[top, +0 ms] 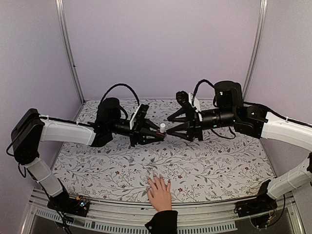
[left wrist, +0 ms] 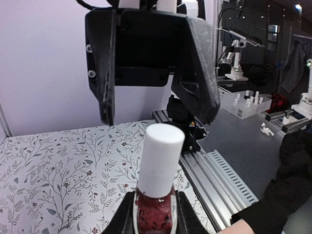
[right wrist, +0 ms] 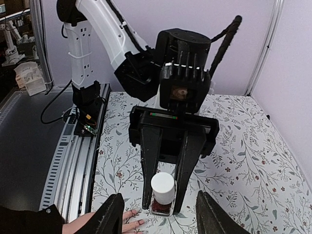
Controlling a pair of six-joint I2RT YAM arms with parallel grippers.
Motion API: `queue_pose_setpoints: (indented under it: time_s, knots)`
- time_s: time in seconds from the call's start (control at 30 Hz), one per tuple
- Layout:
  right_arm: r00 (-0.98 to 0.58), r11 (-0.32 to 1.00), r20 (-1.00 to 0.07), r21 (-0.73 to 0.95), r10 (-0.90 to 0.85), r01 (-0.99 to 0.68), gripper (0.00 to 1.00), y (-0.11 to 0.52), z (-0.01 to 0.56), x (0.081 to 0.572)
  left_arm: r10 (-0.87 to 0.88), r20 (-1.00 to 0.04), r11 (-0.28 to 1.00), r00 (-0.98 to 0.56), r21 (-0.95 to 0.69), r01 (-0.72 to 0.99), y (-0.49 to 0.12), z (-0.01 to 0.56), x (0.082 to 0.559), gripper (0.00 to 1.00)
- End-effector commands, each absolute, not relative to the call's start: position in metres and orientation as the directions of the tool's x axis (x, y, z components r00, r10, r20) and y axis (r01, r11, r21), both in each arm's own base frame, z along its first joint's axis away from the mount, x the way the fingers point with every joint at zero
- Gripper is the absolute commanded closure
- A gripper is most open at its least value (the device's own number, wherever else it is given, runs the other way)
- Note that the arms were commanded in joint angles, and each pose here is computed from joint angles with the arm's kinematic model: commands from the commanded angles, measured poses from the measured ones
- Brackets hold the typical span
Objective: Paint the nails
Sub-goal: Screw the nail polish bottle.
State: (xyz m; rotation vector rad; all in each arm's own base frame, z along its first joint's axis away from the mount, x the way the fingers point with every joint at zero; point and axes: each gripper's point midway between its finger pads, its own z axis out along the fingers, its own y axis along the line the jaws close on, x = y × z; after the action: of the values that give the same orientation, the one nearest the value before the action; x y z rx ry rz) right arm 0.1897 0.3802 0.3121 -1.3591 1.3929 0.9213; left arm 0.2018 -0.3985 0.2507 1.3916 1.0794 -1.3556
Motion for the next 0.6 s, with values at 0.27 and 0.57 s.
queue_pose_setpoints:
  time_s: [0.27,0.57]
  knots:
    - [0.118,-0.096,-0.944,-0.092,-0.31,-0.991,0.48,0.394,0.31,0.163,0.052,-0.999,-0.435,0.007,-0.016,0.9,-0.407,0.245,0.171,1.0]
    - [0.118,-0.102,-0.93,-0.088,-0.349,-0.991,0.55,0.402,0.303,0.164,0.054,-0.998,-0.424,0.014,-0.01,0.905,-0.412,0.246,0.172,1.0]
